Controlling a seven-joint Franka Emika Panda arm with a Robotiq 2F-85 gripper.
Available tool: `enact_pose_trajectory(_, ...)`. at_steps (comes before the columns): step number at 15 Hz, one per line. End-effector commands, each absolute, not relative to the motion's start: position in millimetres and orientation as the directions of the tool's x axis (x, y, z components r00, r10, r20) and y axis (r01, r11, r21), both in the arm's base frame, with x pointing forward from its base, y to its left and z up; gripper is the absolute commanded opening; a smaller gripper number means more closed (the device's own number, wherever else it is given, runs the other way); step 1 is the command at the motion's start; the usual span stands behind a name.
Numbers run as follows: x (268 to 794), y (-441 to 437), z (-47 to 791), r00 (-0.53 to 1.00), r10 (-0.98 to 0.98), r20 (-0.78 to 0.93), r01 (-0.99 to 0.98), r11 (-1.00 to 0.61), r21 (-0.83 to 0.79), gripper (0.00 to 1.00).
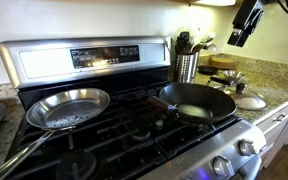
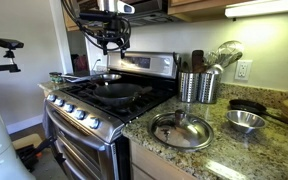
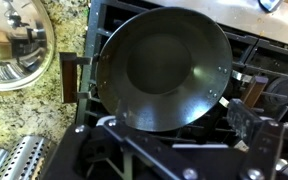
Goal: Place the silver lid on top of the pan on the right side of the stove
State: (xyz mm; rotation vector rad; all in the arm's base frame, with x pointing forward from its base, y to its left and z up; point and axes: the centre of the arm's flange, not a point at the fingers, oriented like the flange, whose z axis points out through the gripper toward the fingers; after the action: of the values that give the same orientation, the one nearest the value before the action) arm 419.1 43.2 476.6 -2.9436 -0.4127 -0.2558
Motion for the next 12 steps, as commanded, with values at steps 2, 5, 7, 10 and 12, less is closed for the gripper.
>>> enact_pose_trajectory(2,429,20,476,0.94,0.232,0.248,0.247,-0.968,-0.032,1.0)
enact_pose_trajectory(5,440,-19,477,0.935,0.195,0.297,0.184,-0.981,0.064,1.0)
enact_pose_trajectory(7,446,-43,471,0.942,0.148,0.3,0.124,-0.987,0.098,1.0)
enact_pose_trajectory(10,449,-75,453,0.959,0.069,0.276,0.035,-0.992,0.124,1.0)
enact_pose_trajectory(12,453,-96,437,0.966,0.031,0.257,-0.003,-0.991,0.132,1.0)
